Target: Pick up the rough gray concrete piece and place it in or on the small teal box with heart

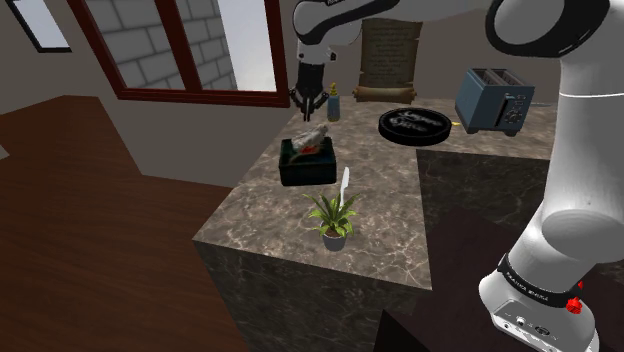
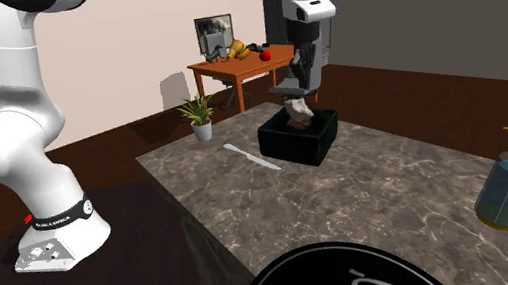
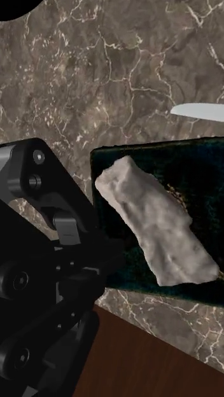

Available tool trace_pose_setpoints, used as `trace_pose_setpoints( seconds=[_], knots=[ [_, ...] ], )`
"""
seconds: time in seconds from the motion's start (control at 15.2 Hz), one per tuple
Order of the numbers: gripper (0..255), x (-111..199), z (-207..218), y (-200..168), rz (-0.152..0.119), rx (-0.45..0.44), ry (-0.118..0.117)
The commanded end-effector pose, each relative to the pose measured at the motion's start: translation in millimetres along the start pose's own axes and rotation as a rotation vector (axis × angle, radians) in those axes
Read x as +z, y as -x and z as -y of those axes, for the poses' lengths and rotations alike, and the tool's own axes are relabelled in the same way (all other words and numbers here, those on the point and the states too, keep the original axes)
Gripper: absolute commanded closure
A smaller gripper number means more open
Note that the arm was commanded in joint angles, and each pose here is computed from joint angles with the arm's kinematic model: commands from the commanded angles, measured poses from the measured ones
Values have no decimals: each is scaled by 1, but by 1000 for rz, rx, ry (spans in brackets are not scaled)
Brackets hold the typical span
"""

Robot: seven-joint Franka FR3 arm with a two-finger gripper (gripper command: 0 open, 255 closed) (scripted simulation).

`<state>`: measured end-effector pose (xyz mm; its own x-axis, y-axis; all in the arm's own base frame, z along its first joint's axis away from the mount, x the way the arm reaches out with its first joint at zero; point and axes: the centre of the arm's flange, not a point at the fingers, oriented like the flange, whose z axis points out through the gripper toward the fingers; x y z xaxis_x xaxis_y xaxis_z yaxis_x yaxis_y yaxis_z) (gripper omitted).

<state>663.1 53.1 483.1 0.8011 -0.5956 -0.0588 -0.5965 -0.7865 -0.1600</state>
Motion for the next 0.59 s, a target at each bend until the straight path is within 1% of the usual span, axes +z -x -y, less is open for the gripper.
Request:
trace_pose_setpoints(
  seconds=[0.0, 0.07, 0.13, 0.26, 0.4, 0.46, 0.53],
  knots=[
    [255, 9, 2, -1, 0, 1, 0],
    [255, 4, 1, 0, 0, 1, 0],
    [0, 4, 1, 0, 0, 1, 0],
    [0, 21, -26, 39, -186, 366, -80],
    [0, 48, -36, 80, -373, 731, -160],
    [0, 57, -36, 92, -427, 836, -183],
    [0, 62, -36, 90, -427, 836, -183]
  ],
)
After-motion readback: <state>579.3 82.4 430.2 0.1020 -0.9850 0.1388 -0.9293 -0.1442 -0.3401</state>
